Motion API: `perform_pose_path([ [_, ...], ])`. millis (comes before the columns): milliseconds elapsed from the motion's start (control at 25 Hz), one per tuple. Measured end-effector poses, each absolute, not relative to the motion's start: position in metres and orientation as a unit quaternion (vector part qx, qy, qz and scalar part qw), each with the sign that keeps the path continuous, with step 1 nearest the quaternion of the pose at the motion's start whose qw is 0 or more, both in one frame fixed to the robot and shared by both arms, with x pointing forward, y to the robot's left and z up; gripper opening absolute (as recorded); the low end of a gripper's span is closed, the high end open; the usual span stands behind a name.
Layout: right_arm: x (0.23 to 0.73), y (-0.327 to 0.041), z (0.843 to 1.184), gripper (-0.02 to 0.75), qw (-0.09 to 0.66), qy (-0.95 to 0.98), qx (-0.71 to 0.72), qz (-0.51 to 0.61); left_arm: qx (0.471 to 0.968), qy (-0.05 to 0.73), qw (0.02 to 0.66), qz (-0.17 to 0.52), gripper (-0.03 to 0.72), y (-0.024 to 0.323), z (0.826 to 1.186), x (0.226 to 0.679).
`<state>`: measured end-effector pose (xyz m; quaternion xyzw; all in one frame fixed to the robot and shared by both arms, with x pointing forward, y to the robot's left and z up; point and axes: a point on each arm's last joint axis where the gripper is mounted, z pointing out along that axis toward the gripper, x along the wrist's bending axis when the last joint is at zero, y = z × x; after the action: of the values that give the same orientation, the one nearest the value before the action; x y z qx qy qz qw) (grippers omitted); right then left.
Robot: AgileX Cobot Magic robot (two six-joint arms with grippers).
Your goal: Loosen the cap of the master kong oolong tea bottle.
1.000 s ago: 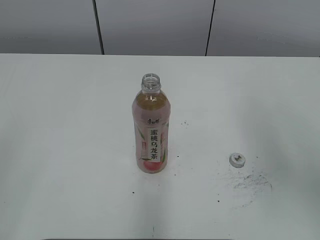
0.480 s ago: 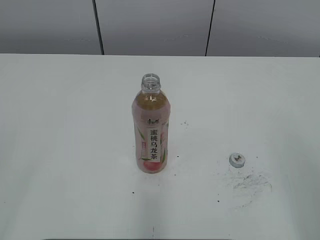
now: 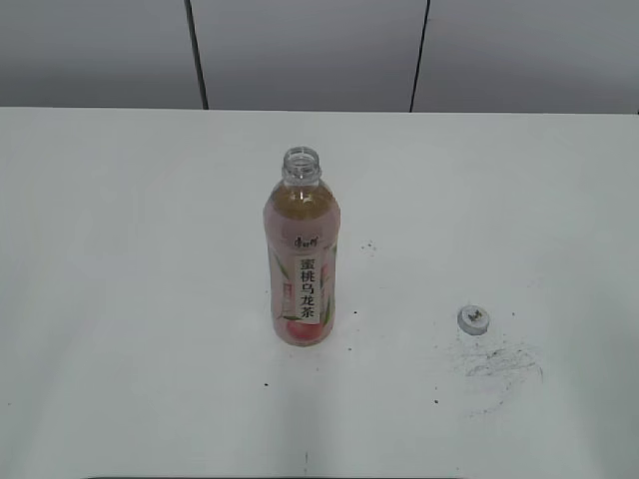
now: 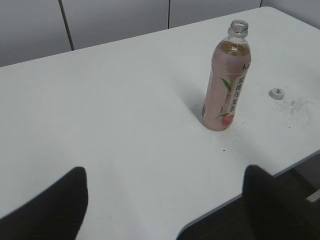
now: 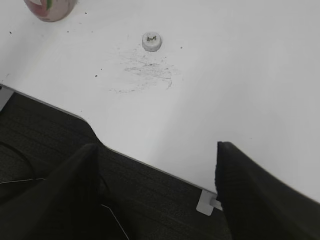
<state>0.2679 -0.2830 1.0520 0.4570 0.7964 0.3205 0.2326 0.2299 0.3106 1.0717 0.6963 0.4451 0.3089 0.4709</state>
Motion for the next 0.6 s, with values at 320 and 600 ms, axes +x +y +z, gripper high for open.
perform_pose_path([
  [320,0.2679,-0.2830,1.0520,0.545,0.233,0.796,0.457,0.321,0.696,0.445,0.472,0.309,0.563,0.3106,1.0719,0.2299],
  [600,0.2673,-0.2832,1.0522,0.545,0.234,0.795,0.456,0.322,0.695,0.447,0.471,0.311,0.563,0.3105,1.0719,0.2299],
])
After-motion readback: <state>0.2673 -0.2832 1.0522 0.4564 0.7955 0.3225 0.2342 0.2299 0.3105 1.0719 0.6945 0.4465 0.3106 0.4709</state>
